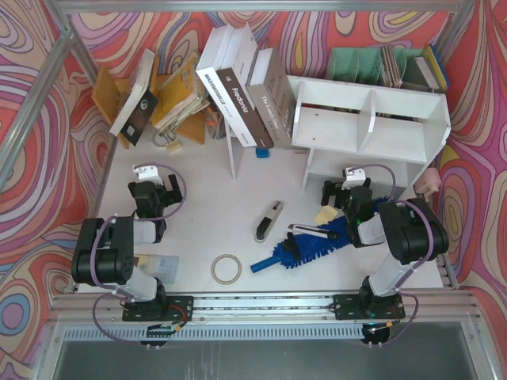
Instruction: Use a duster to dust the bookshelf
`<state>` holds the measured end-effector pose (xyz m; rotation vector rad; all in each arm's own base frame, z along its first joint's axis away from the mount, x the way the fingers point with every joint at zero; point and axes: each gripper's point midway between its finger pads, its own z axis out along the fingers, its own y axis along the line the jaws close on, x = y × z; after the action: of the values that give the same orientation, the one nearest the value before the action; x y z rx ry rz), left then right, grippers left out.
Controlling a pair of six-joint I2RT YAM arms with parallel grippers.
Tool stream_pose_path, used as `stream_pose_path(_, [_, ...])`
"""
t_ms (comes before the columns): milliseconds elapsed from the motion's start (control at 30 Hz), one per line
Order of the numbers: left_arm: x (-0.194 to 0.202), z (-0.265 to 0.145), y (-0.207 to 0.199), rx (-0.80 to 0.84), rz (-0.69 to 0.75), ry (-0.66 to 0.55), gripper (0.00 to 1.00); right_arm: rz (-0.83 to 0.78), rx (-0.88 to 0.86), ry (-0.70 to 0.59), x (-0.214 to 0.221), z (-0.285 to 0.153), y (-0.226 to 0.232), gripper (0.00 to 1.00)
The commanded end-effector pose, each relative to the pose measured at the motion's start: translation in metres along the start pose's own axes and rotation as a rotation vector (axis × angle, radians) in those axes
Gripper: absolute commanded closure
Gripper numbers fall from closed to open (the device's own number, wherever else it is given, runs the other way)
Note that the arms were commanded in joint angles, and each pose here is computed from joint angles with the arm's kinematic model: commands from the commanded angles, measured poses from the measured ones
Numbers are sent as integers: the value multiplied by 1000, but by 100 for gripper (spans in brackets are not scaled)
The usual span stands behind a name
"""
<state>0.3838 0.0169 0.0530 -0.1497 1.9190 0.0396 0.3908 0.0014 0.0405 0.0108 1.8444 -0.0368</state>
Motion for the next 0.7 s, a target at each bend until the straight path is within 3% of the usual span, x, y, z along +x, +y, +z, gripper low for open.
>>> stream_pose_path(0, [2, -1, 0, 9, 9, 8, 2, -3, 20, -67, -21, 4, -5, 1])
stream_pose_path(667, [0, -2, 0, 11, 15, 1, 2, -2, 16, -69, -22, 5, -4, 1])
